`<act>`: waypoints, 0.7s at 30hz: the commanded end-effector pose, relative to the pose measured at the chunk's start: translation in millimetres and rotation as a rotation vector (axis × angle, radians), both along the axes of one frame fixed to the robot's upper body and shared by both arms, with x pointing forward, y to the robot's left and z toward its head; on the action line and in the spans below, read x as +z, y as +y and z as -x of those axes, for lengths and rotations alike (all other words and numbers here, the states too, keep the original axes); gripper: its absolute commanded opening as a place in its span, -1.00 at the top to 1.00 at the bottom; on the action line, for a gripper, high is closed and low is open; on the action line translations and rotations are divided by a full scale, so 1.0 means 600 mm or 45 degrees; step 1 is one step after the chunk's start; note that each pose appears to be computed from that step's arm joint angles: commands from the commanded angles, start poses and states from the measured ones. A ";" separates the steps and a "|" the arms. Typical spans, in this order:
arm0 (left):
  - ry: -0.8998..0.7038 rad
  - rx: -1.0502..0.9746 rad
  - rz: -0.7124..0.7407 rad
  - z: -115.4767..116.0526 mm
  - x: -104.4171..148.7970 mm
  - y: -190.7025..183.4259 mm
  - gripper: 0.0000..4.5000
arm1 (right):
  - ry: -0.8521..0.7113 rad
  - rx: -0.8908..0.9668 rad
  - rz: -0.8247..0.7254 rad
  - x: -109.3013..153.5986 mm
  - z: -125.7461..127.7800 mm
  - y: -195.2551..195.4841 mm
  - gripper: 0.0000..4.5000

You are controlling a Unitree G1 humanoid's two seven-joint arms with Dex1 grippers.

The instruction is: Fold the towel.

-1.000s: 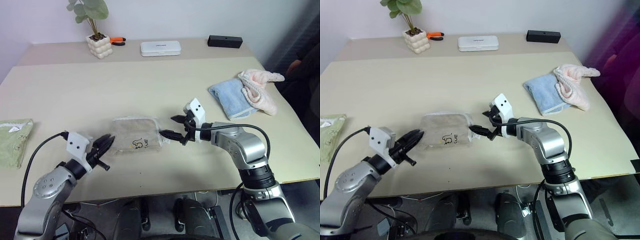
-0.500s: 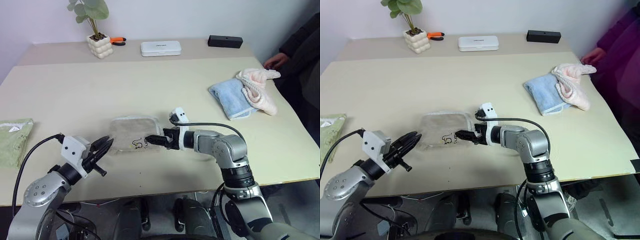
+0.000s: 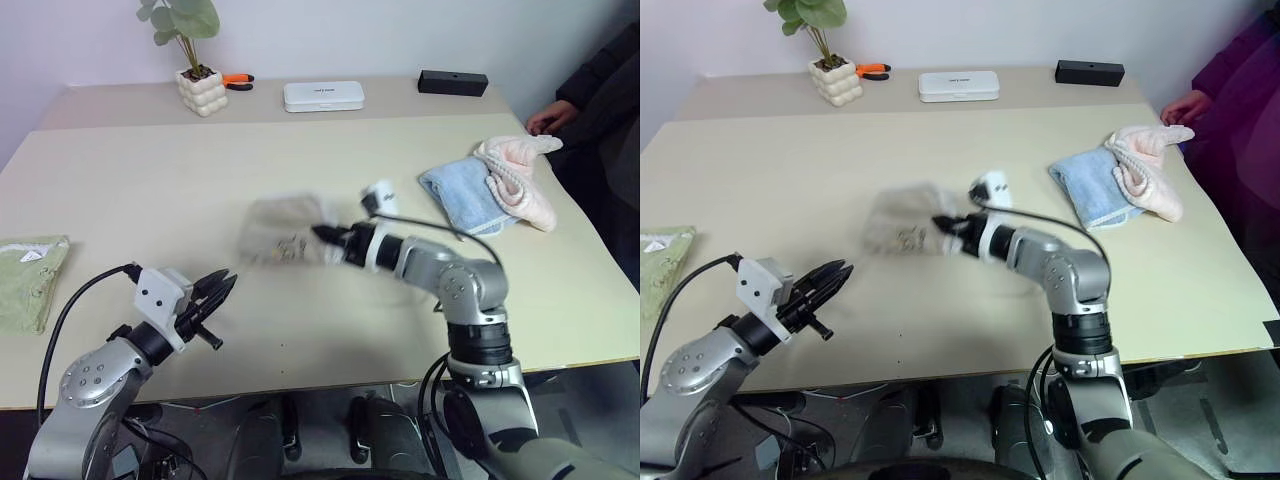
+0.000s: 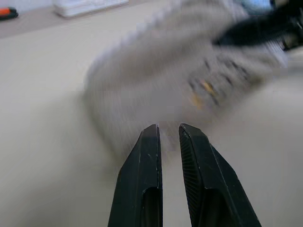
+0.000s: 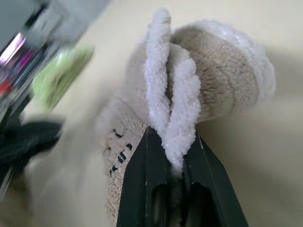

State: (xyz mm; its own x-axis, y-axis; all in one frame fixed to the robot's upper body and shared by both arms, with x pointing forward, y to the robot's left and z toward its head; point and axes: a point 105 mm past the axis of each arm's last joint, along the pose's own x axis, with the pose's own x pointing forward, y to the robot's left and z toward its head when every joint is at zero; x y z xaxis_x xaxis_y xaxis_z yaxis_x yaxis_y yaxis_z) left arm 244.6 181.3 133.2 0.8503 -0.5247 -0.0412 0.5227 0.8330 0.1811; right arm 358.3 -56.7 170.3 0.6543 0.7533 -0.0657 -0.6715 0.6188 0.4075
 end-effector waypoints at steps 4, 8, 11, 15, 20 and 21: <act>-0.003 -0.108 0.009 -0.009 0.002 -0.031 0.72 | -0.218 -0.588 -0.191 0.120 -0.077 -0.185 0.97; -0.008 -0.134 0.011 -0.020 0.005 -0.037 0.72 | -0.112 -0.846 -0.284 0.109 -0.090 -0.272 0.97; -0.010 -0.140 0.015 -0.022 0.006 -0.037 0.72 | -0.011 -0.980 -0.341 0.081 -0.081 -0.320 0.97; 0.007 -0.156 0.010 -0.021 -0.001 -0.039 0.72 | 0.212 -1.096 -0.309 0.010 -0.055 -0.360 0.97; 0.011 -0.171 0.008 -0.026 -0.005 -0.045 0.72 | 0.226 -1.137 -0.173 -0.010 -0.037 -0.367 0.51; 0.010 -0.173 0.009 -0.027 -0.005 -0.047 0.72 | 0.203 -1.141 -0.172 -0.004 -0.036 -0.368 0.38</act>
